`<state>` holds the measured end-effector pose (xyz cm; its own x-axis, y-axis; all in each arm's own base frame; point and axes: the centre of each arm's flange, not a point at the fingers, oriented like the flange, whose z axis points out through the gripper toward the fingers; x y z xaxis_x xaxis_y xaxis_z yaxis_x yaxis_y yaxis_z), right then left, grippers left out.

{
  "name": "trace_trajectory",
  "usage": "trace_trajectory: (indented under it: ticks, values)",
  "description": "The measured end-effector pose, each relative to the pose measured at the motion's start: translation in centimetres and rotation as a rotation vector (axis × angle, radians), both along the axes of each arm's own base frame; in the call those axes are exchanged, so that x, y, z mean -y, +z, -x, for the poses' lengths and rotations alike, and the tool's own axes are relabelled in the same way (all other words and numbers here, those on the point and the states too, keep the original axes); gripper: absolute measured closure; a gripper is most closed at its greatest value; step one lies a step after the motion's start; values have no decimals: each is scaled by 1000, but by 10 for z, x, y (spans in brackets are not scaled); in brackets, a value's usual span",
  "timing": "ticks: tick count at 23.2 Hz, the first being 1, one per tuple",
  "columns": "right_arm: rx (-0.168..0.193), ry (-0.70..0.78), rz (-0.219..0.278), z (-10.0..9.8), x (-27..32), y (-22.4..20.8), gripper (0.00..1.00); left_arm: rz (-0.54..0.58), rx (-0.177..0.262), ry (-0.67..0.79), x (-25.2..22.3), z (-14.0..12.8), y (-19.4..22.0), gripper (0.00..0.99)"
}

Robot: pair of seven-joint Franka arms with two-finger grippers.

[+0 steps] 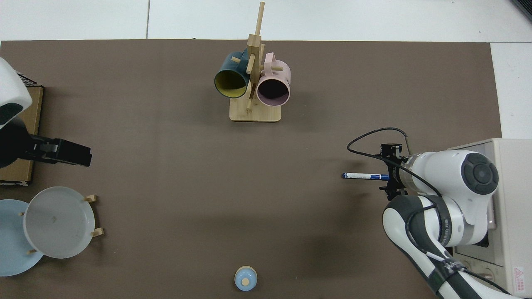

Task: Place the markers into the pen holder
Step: 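Close the right gripper around the marker body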

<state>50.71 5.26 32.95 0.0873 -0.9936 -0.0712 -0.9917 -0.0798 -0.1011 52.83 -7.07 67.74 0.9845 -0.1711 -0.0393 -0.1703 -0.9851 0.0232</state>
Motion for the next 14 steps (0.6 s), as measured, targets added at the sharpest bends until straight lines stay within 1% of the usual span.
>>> trace_trajectory:
  ticks: [5, 11, 14]
  values:
    - [-7, -24, 0, 0, -1, -13, 13, 0, 0, 0, 0, 0, 0, 0]
    - [15, -43, -1, 4, -15, -35, 22, 0, 1, 0, 0, 1, 1, 0]
    - [12, -42, 0, 5, -20, -48, 22, 0, 3, 1, 0, 1, 2, 0]
